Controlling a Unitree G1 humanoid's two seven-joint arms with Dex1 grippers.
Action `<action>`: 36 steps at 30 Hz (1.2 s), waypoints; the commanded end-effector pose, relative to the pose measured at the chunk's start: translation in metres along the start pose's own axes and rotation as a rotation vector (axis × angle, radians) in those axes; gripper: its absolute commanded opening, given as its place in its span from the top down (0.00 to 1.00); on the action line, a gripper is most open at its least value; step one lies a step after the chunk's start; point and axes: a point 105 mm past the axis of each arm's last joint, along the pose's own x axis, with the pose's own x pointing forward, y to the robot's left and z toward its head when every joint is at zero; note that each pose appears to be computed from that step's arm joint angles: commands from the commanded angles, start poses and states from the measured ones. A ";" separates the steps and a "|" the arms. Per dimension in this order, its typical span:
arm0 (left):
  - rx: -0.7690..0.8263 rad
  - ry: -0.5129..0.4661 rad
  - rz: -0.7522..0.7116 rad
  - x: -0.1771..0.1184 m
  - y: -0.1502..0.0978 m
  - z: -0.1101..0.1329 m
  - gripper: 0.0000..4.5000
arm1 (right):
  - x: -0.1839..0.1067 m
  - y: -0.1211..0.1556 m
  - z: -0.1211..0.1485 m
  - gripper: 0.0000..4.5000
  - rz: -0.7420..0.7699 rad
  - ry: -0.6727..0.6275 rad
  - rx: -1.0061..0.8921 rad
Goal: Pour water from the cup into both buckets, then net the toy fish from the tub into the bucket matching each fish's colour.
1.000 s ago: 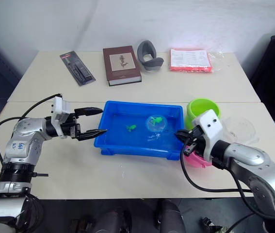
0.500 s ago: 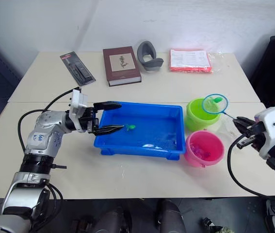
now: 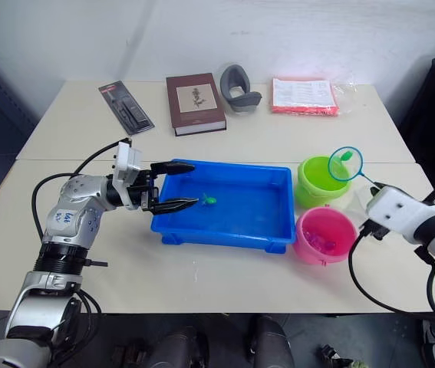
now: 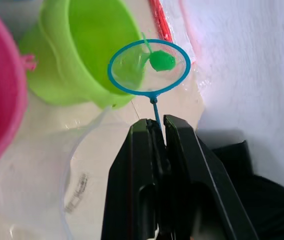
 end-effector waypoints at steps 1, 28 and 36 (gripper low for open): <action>0.040 -0.014 0.007 0.000 0.002 0.007 0.01 | -0.002 -0.011 0.000 1.00 -0.080 -0.031 -0.195; 0.057 0.173 0.099 -0.071 0.001 -0.013 0.01 | 0.030 0.055 0.135 1.00 0.504 -0.311 0.607; 0.041 0.205 0.132 -0.080 -0.006 -0.018 0.01 | 0.079 0.067 0.163 1.00 0.573 -0.300 0.506</action>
